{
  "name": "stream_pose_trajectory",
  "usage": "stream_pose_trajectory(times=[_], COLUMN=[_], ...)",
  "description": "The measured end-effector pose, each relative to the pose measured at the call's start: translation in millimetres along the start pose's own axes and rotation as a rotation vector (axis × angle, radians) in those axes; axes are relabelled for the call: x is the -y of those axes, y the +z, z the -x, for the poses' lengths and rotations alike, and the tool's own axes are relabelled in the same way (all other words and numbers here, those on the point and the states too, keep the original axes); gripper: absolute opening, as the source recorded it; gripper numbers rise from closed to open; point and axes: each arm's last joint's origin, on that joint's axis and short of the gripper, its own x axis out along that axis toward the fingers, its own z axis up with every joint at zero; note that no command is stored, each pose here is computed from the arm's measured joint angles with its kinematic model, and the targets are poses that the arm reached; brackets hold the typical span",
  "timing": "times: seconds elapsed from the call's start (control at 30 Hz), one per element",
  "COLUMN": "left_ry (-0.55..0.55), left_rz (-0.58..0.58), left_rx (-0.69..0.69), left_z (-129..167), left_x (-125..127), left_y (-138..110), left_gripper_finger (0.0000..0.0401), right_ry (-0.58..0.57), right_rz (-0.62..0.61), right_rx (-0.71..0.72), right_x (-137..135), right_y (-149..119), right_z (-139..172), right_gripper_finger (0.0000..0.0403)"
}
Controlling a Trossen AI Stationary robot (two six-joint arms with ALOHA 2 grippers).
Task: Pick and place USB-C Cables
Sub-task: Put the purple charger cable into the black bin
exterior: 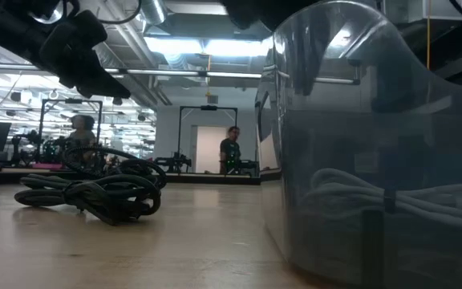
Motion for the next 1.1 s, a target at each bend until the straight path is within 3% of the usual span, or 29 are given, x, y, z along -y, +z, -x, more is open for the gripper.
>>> stream_pose_trajectory(times=[0.2, 0.47, 0.8, 1.1], left_ry=[0.0, 0.0, 0.075, 0.081], left_rz=[0.017, 0.018, 0.016, 0.008], left_rx=[0.0, 0.004, 0.015, 0.013], left_z=[0, 0, 0, 0], left_x=[0, 0, -2, -2], left_y=[0, 0, 1, 1], left_gripper_finger=[0.0, 0.0, 0.0, 0.0], right_ry=[0.082, 0.362, 0.444, 0.523], right_rz=[-0.055, -0.124, -0.15, -0.241], right_rx=[0.096, 0.118, 0.088, 0.019], right_x=[21, 62, 98, 101], right_y=[-22, -40, -38, -47], right_z=[-11, -70, -113, -130], right_gripper_finger=[0.0272, 0.0273, 0.0267, 0.0252])
